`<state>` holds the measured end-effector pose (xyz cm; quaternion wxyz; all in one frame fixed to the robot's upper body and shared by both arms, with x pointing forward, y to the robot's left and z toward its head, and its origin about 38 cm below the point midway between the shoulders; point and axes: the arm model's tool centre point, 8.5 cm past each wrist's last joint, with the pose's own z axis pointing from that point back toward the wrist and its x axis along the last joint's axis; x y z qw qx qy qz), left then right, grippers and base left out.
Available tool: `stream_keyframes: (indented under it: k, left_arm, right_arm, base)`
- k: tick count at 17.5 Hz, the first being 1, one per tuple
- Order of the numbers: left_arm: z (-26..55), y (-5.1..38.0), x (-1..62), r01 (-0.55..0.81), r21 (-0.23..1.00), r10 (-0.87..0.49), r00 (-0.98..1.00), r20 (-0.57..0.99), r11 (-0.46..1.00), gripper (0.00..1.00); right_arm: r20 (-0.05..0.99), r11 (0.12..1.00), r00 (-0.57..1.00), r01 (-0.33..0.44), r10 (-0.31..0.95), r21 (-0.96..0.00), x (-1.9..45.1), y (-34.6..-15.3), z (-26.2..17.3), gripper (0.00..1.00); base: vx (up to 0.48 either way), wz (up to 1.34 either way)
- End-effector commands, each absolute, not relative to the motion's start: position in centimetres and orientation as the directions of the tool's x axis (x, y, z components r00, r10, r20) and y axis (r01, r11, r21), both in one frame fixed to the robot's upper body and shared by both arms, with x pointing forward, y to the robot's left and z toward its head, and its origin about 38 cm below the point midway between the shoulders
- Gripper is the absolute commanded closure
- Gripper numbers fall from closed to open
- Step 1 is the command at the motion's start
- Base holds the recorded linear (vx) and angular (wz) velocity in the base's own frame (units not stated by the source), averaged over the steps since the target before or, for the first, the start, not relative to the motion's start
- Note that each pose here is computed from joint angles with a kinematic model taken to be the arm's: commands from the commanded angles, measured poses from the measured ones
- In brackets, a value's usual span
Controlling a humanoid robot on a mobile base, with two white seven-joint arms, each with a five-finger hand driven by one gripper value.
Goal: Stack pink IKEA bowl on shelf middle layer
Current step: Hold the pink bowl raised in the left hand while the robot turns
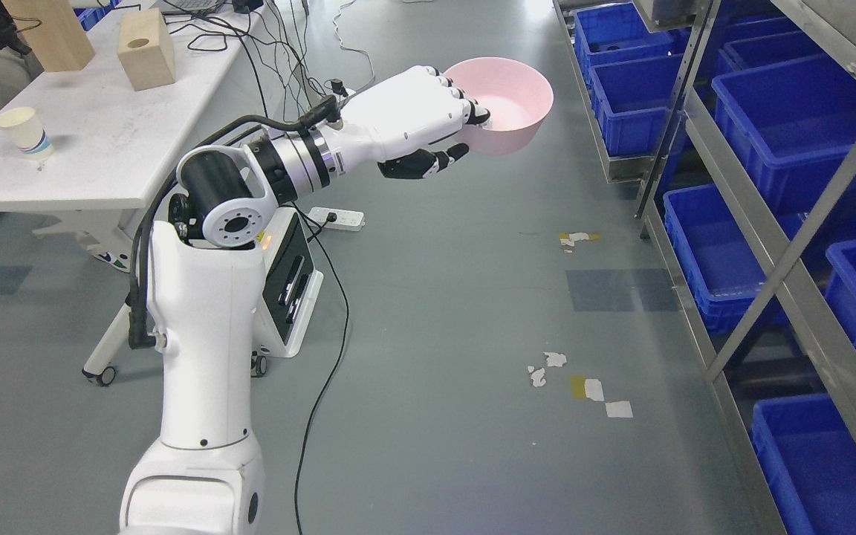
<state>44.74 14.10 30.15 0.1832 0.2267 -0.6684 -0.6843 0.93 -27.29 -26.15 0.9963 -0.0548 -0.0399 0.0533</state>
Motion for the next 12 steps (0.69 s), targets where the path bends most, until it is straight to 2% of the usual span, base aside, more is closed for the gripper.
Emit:
stream_keyframes:
  k: [1,12]
  left_arm:
    - [29.50,14.52,44.68,-0.042,0.997,-0.556,-0.828,-0.068,-0.058,0.98]
    - [29.56,14.23,44.75,-0.042,0.997,-0.550,-0.832,-0.070,-0.064,0.98]
  right_arm:
    - [0.066,0.986,0.992,-0.102,0.112,-0.128,0.03,-28.38,-26.07,0.00]
    - [0.066,0.986,0.992,-0.102,0.112,-0.128,0.03,-28.38,-26.07,0.00]
  base:
    - [0.291,0.05]
    - [0.243,0.01]
